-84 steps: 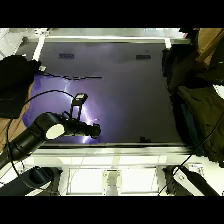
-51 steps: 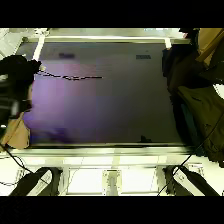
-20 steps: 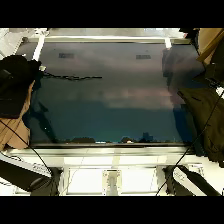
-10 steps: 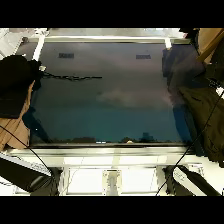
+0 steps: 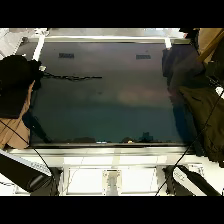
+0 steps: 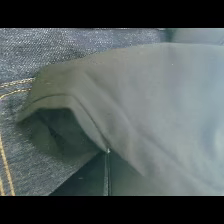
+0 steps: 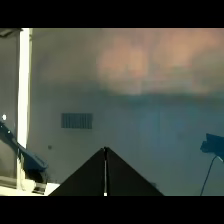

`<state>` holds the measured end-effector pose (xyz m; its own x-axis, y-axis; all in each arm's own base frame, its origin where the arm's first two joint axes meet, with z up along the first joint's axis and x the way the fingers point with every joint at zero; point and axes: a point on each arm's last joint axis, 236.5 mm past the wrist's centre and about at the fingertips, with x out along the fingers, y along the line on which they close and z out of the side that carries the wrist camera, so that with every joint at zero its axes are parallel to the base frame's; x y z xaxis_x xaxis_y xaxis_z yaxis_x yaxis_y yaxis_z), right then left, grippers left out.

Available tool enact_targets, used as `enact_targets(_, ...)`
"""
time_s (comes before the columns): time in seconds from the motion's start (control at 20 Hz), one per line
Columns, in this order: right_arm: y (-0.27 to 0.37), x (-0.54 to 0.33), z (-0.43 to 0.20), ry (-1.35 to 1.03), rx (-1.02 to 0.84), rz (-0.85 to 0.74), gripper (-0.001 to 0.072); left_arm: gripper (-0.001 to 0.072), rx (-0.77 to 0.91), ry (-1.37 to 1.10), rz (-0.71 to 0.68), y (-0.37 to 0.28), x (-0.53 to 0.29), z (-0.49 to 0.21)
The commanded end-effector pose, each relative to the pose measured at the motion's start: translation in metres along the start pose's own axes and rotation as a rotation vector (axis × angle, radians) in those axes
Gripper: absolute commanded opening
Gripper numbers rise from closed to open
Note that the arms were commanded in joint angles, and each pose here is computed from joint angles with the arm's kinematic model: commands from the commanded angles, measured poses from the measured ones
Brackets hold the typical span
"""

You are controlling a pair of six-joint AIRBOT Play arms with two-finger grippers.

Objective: Fold the clothes and pants, and hang the long-sleeved shirts on hangers.

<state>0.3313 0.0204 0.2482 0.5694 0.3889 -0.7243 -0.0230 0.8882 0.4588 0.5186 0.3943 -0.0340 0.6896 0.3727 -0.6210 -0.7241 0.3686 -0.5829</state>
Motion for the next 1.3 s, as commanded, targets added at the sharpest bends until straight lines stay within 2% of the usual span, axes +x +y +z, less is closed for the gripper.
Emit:
enact_targets(0.0, 0.0, 0.0, 0.003, -0.011, 0.002, 0.001, 0.0005, 0.002, 0.088, -0.024, -0.022, -0.013, -0.008, 0.008)
enact_targets(0.15, -0.001, 0.0, 0.003, -0.011, -0.002, -0.004, 0.0005, 0.002, 0.213, -0.083, -0.106, -0.071, -0.055, 0.028)
enact_targets(0.35, -0.009, 0.0, 0.002, -0.009, -0.008, -0.04, 0.0005, 0.0019, 0.443, -0.126, -0.309, -0.2, -0.166, 0.009)
enact_targets(0.5, -0.02, -0.001, 0.002, -0.004, -0.063, -0.086, 0.0005, 0.0019, 0.556, -0.058, -0.494, -0.287, -0.254, -0.061)
enact_targets(0.65, -0.026, -0.001, 0.001, 0.002, -0.124, -0.109, 0.0005, 0.0019, 0.724, 0.178, -0.656, -0.335, -0.333, -0.189)
enact_targets(0.9, -0.026, -0.001, -0.001, 0.017, -0.208, -0.109, 0.0005, 0.0019, 1.073, 0.664, -0.857, -0.322, -0.458, -0.435)
enact_targets(1.1, -0.026, -0.001, 0.009, -0.022, -0.233, -0.114, 0.0005, 0.0019, 1.335, 0.953, -1.013, -0.254, -0.57, -0.603)
enact_targets(1.25, -0.028, 0.003, 0.012, -0.023, -0.227, -0.11, 0.0005, 0.0021, 1.459, 1.07, -1.101, -0.198, -0.629, -0.691)
